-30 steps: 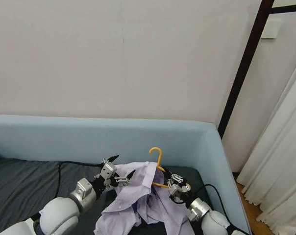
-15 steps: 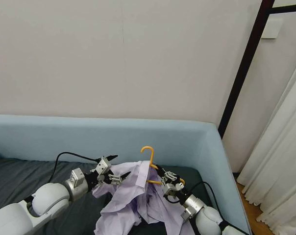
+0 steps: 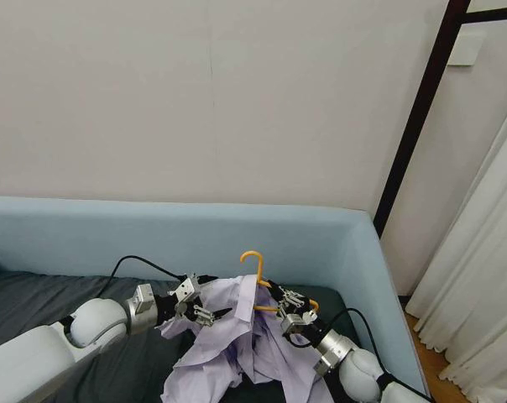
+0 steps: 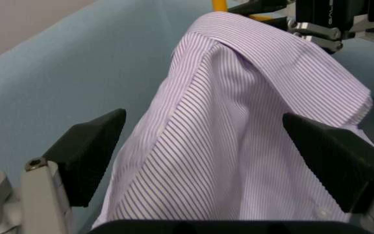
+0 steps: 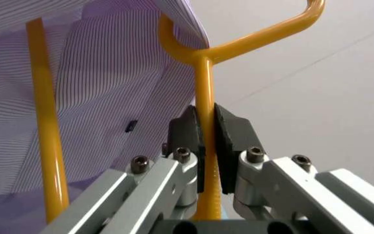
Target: Pick up the clothes from the sofa and hang them on the clothes hanger.
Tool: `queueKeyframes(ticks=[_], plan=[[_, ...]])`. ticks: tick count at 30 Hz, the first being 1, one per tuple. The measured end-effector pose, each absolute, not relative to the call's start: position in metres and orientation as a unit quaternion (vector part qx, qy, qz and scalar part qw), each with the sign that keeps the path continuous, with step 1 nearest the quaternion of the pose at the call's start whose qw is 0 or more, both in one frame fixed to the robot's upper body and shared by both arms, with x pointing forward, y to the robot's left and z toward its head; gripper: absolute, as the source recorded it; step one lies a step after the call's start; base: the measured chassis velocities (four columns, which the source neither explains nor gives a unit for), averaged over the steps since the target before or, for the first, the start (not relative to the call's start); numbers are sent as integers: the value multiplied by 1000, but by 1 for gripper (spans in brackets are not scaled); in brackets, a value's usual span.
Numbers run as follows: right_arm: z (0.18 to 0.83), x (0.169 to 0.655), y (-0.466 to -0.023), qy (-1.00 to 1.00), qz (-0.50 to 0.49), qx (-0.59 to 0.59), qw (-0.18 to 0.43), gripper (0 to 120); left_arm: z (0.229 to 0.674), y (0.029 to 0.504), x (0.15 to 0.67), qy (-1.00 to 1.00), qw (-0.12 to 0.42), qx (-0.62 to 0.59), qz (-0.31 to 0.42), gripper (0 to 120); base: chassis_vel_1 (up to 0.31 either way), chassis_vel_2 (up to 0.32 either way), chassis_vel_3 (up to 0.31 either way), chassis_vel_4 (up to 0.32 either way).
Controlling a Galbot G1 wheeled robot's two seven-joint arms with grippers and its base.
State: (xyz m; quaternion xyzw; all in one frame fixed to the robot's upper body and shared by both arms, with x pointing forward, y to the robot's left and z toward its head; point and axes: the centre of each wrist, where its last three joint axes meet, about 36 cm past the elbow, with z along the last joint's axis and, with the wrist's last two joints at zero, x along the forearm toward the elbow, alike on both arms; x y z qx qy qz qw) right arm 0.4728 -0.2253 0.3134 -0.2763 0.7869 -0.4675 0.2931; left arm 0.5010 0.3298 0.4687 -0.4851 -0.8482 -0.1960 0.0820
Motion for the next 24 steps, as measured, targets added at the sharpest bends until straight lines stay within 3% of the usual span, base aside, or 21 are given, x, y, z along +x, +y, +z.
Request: queueKeyframes(ticks=[10,24], plan=[[317,478,-229,774,-475,-283,310,5,479,321,524,-840,79,-493,-212,91,0,0,0,0],[318,483,-227,754,-487,-289,334,5,455,313,526,-835,90,-500,-212,36,0,0,0,0]])
